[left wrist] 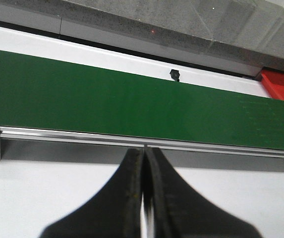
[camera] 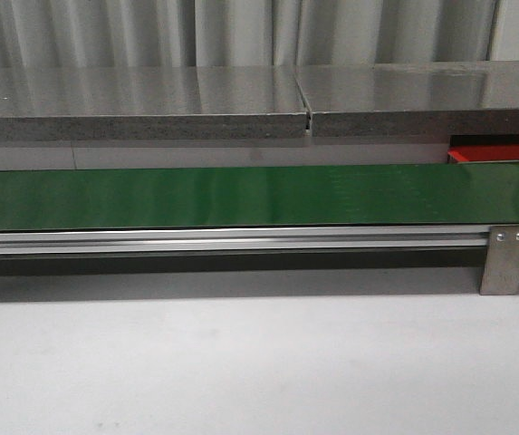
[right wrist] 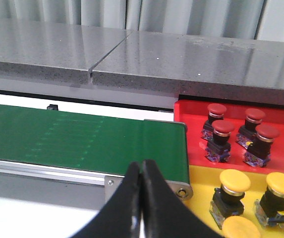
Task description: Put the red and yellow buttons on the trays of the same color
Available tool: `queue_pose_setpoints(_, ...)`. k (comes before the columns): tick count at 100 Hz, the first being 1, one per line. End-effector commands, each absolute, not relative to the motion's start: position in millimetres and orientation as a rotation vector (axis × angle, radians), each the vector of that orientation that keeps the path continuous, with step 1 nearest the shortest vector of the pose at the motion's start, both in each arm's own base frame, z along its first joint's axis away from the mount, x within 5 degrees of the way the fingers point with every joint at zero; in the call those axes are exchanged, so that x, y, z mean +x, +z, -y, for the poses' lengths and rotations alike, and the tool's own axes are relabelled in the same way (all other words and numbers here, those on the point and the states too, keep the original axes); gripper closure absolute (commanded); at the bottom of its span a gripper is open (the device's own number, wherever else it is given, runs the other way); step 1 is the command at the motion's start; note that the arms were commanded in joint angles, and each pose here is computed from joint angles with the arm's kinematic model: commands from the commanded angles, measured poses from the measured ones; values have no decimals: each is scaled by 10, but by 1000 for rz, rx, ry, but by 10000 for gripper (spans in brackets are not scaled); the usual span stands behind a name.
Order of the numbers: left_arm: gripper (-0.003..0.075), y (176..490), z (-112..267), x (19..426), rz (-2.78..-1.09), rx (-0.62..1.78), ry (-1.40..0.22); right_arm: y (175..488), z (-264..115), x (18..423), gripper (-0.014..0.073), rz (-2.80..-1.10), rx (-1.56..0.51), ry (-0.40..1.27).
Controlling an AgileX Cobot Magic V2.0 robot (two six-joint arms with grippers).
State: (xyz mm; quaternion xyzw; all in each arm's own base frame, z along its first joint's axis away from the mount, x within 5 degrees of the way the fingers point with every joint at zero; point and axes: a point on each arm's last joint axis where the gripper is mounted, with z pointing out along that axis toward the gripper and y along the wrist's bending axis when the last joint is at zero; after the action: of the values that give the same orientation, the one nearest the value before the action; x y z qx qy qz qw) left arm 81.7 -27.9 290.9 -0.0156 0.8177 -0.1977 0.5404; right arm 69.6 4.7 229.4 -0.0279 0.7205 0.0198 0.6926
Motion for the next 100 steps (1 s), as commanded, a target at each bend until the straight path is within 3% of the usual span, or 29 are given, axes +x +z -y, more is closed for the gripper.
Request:
queue_pose_setpoints(1,739,3036,274,836,-1871,-67,-492,2362,-46,650,663,-1486,-76,31)
queue_pose_setpoints(28,739,3036,274,836,-1871,-67,-492,2118,-38,542,663,-1435,-78,25)
queue_pose_setpoints(100,739,3036,274,836,-1871,-67,-492,2127,-39,542,663,-1430,-102,-4)
